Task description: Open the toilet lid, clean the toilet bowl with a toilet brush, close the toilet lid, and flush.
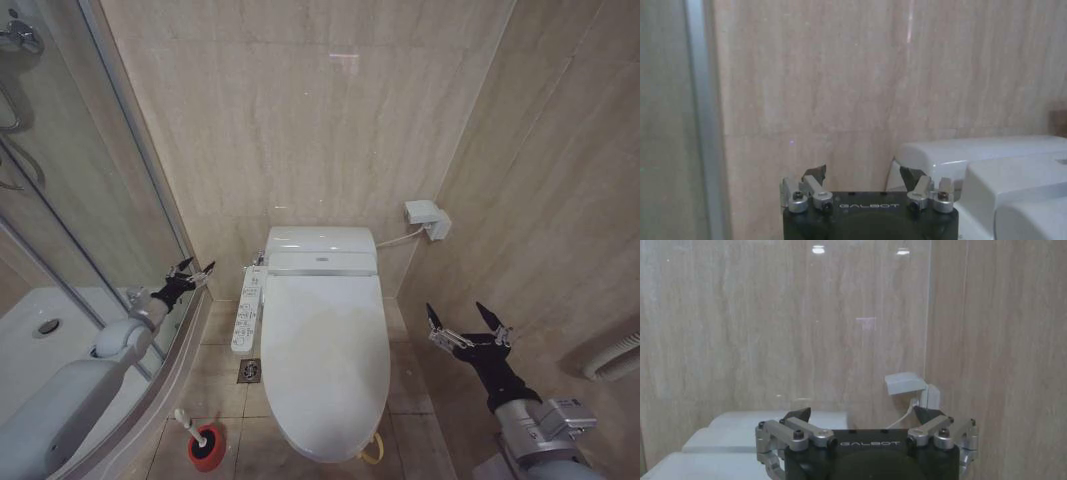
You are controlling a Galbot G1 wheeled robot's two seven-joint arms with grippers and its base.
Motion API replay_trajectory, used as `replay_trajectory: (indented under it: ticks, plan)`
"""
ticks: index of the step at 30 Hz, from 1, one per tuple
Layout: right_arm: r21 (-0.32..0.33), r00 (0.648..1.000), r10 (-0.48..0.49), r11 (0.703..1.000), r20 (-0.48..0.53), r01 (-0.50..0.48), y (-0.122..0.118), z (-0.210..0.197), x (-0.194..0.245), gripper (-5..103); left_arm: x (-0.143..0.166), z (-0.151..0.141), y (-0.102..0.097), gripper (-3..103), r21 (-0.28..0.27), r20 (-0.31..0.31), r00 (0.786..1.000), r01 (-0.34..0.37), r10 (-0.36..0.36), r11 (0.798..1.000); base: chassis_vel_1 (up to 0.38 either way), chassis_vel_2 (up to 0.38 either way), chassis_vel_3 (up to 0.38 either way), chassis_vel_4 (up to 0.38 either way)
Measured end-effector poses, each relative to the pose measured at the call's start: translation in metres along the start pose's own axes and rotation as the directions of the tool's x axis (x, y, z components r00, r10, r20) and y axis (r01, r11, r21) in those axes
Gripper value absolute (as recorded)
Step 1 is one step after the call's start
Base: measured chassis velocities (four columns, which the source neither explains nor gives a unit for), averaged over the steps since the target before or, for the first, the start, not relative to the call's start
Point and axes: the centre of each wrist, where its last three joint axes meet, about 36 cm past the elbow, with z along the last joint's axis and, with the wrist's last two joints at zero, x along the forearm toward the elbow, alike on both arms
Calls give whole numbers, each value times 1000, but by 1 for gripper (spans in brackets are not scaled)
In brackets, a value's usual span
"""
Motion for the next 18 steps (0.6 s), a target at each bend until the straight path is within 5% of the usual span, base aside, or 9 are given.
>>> replay_trajectory:
  ticks: [7,8,13,14,18]
  plan:
    - [0,1000,0,1000,0,0,0,0,0,100,-10,-6,-4,77,-15,14,999,-48,49,999,0,0,0,0]
    - [0,1000,0,1000,0,0,0,0,0,100,-10,-7,-4,51,-19,16,998,-56,56,998,0,0,0,0]
    - [0,1000,0,1000,0,0,0,0,0,100,-5,-10,-4,51,-43,23,996,-85,86,995,0,0,0,0]
    - [0,1000,0,1000,0,0,0,0,0,100,-3,-9,-4,25,-52,24,995,-91,93,994,0,0,0,0]
    - [0,1000,0,1000,0,0,0,0,0,100,0,-8,-3,25,-81,23,993,-110,112,991,-11,14,10,-11]
